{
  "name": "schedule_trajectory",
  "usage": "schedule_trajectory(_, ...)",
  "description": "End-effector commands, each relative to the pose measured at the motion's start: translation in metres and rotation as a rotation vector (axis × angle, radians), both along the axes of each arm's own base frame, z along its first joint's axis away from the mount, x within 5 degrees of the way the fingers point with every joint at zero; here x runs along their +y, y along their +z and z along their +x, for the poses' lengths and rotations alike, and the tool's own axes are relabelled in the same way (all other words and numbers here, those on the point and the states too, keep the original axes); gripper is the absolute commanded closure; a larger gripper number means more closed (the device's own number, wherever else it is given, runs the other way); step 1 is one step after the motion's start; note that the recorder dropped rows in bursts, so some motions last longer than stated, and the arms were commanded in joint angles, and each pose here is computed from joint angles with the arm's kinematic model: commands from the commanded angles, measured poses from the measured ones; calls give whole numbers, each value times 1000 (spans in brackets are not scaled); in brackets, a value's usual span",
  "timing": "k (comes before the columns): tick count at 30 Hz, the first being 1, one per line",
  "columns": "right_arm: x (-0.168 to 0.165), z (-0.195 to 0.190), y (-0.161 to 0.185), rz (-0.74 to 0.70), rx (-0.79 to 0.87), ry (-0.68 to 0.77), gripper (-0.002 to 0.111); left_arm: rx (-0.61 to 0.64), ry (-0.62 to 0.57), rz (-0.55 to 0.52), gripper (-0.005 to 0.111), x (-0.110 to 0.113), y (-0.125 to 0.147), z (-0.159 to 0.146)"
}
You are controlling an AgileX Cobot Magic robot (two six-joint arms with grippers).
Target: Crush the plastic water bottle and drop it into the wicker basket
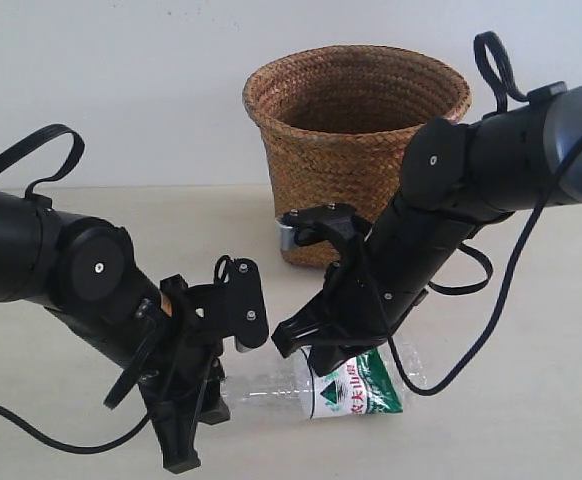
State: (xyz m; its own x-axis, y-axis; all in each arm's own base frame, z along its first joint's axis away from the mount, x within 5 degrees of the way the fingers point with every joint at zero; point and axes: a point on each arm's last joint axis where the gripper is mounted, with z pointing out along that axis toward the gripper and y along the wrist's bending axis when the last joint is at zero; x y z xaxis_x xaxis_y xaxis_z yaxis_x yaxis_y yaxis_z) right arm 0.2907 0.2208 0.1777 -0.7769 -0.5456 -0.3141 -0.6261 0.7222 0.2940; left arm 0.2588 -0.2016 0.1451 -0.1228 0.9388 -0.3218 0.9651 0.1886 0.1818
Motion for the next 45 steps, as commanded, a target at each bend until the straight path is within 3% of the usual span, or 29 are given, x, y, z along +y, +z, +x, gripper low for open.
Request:
schedule_trajectory(1,1,0,8,17,-16,6,109,29,11,-5,103,-2,-4,-3)
schedule_trajectory(10,4,5,-24,-25,39,0,109,83,11,22,103,-3,-25,-2)
schedule_trajectory(26,9,4,-88,-125,135,23,109,74,11,16,103,-5,-23,0)
schedule_trajectory(36,12,2,-120,-189,293,56,109,74,11,16,103,-5,-23,0)
schedule_trajectory(45,13,5,-100,-176,251,76,109,69,12,13,103,-5,-23,0)
